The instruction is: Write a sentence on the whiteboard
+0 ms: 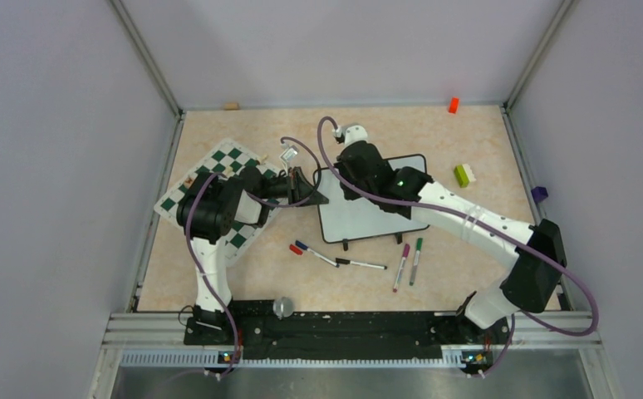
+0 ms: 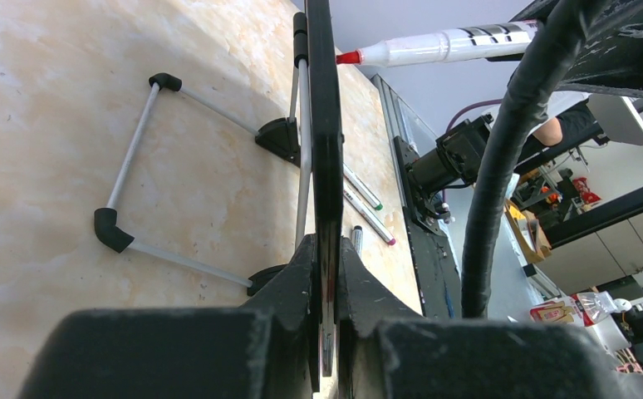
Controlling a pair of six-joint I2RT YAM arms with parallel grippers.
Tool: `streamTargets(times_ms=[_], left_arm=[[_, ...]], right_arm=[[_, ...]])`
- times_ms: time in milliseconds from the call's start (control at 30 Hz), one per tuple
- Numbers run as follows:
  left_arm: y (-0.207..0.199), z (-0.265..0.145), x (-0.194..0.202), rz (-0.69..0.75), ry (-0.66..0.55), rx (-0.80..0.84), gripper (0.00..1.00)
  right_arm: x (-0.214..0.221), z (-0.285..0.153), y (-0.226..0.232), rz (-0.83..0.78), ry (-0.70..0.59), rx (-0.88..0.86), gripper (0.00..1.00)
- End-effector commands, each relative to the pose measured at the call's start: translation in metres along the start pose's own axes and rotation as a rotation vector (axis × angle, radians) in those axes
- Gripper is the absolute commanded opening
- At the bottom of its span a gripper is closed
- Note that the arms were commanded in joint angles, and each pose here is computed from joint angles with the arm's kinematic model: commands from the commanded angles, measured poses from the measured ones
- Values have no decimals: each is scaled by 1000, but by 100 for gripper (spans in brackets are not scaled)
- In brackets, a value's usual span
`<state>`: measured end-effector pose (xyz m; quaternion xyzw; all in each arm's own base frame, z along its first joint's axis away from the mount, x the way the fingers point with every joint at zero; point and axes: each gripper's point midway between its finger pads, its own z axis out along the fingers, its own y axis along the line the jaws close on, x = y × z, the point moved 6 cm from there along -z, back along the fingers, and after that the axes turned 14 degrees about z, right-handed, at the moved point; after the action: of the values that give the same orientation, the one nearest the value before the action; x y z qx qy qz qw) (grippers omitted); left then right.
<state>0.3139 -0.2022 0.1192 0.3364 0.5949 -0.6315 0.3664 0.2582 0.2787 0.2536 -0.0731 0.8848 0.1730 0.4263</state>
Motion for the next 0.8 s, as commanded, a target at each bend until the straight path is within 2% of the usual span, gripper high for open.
streamTargets(times_ms=[0,767], left_arm=[[-6,0,1,33,31,56,0],[-8,0,-1,49,32,60,0]], right_arm=[[-20,-6,11,10,-63,-15,0],[-10,4,15,-12,-14,-26,0]])
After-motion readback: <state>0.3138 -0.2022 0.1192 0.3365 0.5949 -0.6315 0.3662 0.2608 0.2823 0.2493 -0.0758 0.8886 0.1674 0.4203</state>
